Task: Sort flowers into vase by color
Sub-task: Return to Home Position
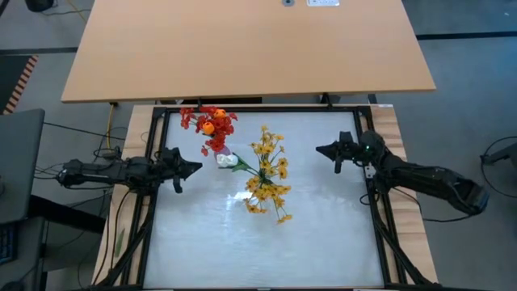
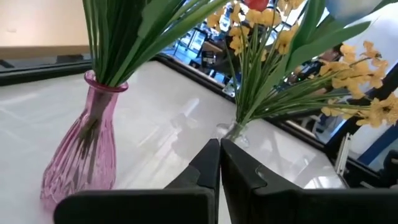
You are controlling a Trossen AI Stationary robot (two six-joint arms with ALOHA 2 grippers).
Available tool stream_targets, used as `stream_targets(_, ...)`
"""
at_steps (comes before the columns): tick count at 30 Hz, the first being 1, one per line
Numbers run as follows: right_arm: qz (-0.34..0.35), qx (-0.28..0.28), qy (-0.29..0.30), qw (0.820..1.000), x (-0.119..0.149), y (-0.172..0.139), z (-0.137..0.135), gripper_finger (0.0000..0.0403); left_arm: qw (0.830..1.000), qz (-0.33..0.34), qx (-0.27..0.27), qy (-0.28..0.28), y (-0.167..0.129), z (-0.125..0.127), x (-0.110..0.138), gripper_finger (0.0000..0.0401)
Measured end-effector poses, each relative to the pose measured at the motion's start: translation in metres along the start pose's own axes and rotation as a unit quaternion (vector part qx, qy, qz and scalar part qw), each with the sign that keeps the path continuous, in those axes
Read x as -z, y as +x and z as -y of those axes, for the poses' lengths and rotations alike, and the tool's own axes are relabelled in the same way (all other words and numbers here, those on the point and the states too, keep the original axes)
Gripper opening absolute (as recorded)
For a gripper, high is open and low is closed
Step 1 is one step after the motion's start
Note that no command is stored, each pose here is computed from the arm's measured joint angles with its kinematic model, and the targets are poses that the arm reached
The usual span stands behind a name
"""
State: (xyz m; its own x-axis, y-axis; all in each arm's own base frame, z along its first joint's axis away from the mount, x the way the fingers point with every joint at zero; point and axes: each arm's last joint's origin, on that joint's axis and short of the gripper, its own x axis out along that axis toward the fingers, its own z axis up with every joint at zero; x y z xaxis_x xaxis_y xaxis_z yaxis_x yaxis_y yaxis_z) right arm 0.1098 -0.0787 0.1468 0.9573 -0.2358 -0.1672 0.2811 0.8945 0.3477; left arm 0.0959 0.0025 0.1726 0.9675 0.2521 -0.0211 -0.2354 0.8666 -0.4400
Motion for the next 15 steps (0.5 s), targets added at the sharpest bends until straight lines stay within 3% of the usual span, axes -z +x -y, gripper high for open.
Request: stream_targets(15, 0.018, -0.001, -0.138, 0.99, -0.006, -0.008, 0.012, 0.0022, 0.993, 0.005, -0.03, 0.112, 0.001, -0.002, 0.0, 0.0)
